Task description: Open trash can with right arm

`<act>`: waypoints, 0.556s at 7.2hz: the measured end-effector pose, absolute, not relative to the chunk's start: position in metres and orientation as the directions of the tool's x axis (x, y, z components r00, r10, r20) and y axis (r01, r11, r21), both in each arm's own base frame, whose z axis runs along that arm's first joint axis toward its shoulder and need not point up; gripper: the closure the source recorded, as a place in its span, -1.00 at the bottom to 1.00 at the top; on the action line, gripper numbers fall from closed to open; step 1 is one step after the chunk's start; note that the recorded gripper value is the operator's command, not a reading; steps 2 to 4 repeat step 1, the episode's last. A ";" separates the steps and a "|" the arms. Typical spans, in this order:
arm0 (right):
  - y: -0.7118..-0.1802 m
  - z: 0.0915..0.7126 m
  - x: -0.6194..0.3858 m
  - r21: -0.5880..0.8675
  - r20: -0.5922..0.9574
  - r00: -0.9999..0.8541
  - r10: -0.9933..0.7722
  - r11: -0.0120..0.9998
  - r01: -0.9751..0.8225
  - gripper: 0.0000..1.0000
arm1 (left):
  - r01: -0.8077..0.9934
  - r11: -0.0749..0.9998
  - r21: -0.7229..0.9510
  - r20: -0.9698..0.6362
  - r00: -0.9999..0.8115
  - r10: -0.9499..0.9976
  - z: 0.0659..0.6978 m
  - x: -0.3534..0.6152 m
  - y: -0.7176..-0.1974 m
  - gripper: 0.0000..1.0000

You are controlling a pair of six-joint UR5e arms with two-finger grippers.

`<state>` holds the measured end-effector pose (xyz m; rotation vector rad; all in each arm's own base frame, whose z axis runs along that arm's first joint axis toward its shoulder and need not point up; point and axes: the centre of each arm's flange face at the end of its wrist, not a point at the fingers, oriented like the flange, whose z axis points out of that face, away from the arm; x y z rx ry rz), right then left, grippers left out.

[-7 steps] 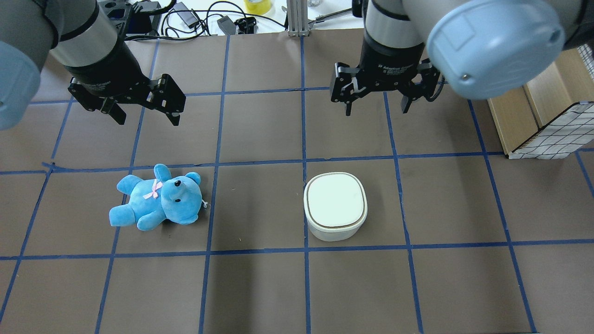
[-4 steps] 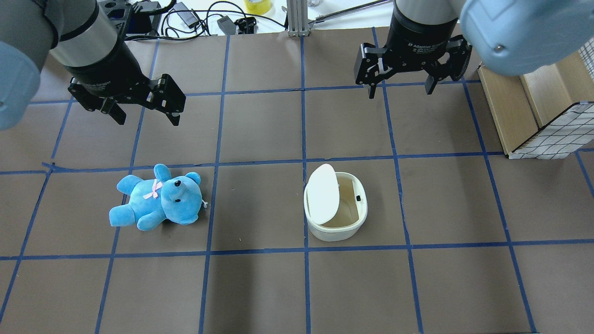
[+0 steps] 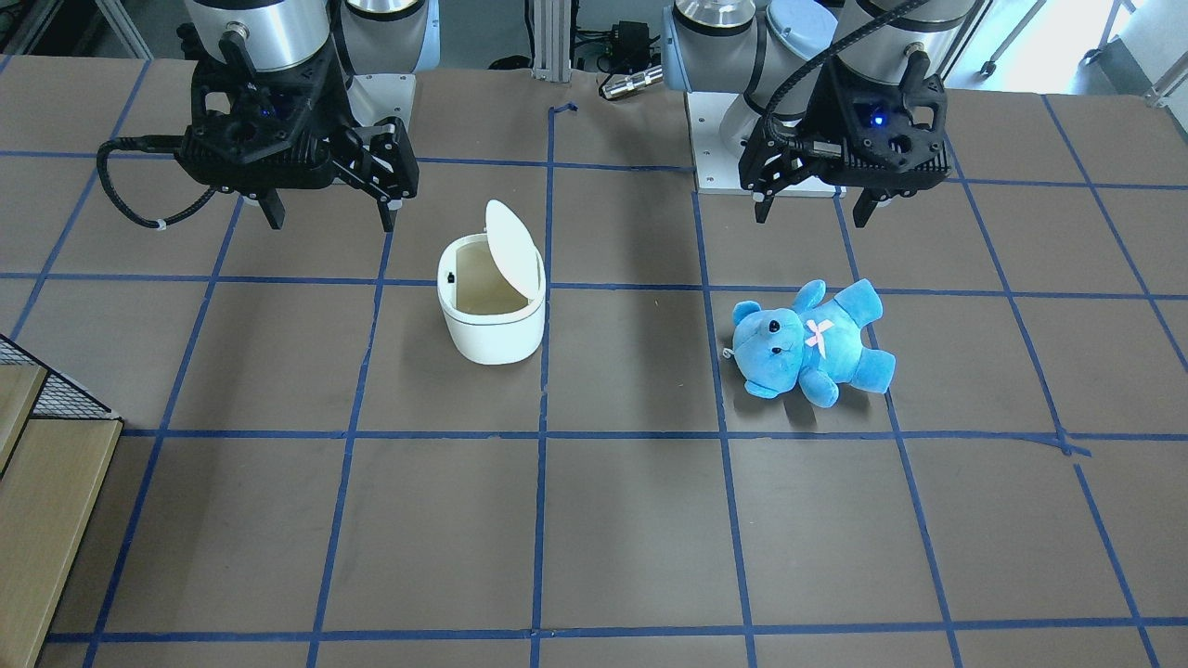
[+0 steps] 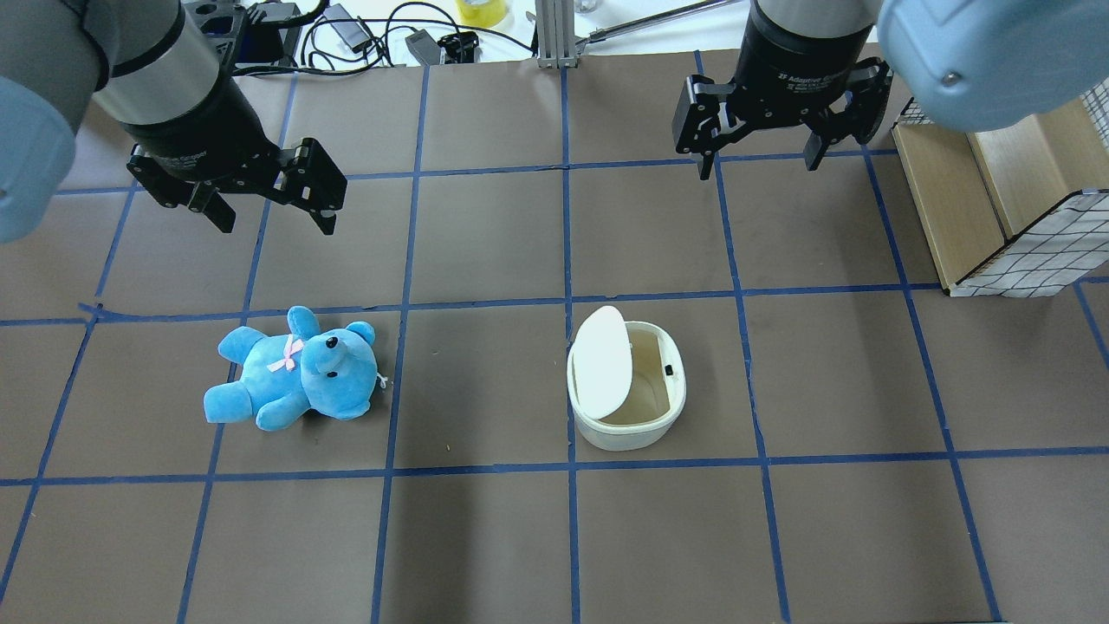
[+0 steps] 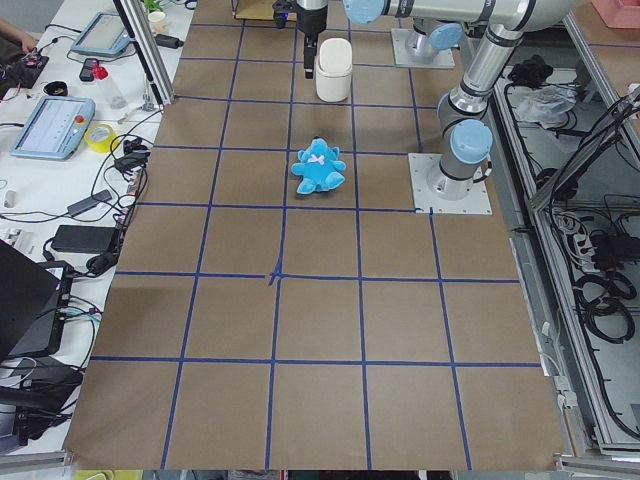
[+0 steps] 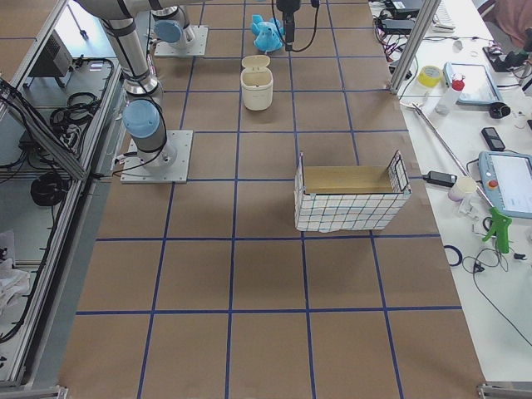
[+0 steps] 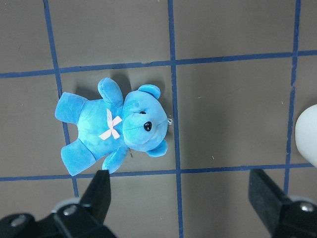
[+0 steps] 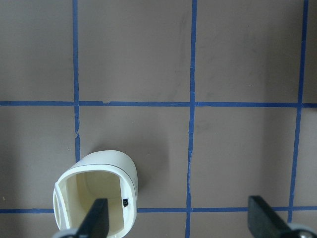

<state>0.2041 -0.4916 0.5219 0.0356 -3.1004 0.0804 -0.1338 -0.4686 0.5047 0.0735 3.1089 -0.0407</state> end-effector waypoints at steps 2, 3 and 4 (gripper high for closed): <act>-0.491 0.522 0.205 -0.051 0.040 -0.999 -0.023 0.998 -0.025 -1.00 | 0.048 0.999 -0.025 -0.032 -0.998 0.047 0.505 -0.134 -0.469 -1.00; -0.491 0.522 0.205 -0.051 0.040 -0.999 -0.023 0.998 -0.025 -1.00 | 0.048 0.999 -0.025 -0.032 -0.998 0.047 0.505 -0.134 -0.469 -1.00; -0.491 0.522 0.205 -0.051 0.040 -0.999 -0.023 0.998 -0.025 -1.00 | 0.048 0.999 -0.025 -0.032 -0.998 0.047 0.505 -0.134 -0.469 -1.00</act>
